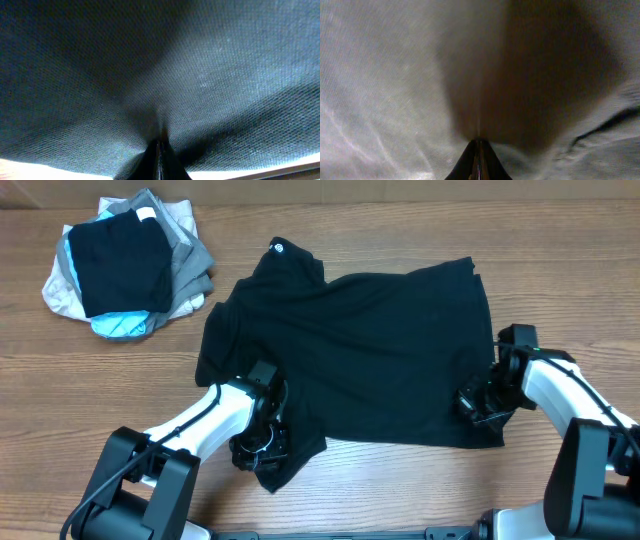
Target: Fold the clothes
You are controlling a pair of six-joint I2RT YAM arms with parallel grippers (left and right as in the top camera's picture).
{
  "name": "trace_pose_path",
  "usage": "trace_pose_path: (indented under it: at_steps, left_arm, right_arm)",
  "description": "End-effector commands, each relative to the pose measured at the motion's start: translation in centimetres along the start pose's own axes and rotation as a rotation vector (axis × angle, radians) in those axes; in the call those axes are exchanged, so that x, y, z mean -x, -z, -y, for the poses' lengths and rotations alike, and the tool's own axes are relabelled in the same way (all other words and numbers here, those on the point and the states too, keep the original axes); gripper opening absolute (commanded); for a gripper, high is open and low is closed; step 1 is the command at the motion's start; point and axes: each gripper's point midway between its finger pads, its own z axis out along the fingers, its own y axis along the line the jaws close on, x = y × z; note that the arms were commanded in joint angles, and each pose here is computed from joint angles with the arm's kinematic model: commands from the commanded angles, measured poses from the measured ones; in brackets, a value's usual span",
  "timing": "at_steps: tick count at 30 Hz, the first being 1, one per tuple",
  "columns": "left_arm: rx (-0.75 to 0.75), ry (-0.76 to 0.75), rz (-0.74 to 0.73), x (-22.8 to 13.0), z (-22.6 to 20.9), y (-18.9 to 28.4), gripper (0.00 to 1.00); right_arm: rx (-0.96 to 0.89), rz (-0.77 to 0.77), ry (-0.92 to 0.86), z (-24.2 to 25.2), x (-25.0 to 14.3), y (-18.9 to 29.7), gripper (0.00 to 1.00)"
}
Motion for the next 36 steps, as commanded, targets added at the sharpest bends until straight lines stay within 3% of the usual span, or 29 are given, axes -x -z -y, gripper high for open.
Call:
trace_pose_path:
  at_steps: [1, 15, 19, 36]
  left_arm:
    - [0.012, 0.033, -0.046, -1.3, -1.1, -1.4, 0.04]
    - [-0.004, 0.082, -0.133, -4.3, -2.3, -3.5, 0.04]
    - [-0.044, 0.094, -0.18, -5.5, -2.0, -3.9, 0.04]
    - [0.044, 0.099, -0.279, -8.6, -4.0, -4.1, 0.04]
  right_arm:
    - [-0.016, 0.012, -0.032, 1.0, 0.5, 0.1, 0.04]
    - [-0.075, 0.027, -0.123, 2.3, 0.7, 0.3, 0.04]
    - [-0.106, 0.032, -0.194, 3.7, 1.0, 0.6, 0.04]
    - [-0.067, 0.086, -0.452, 10.9, 5.1, 3.3, 0.04]
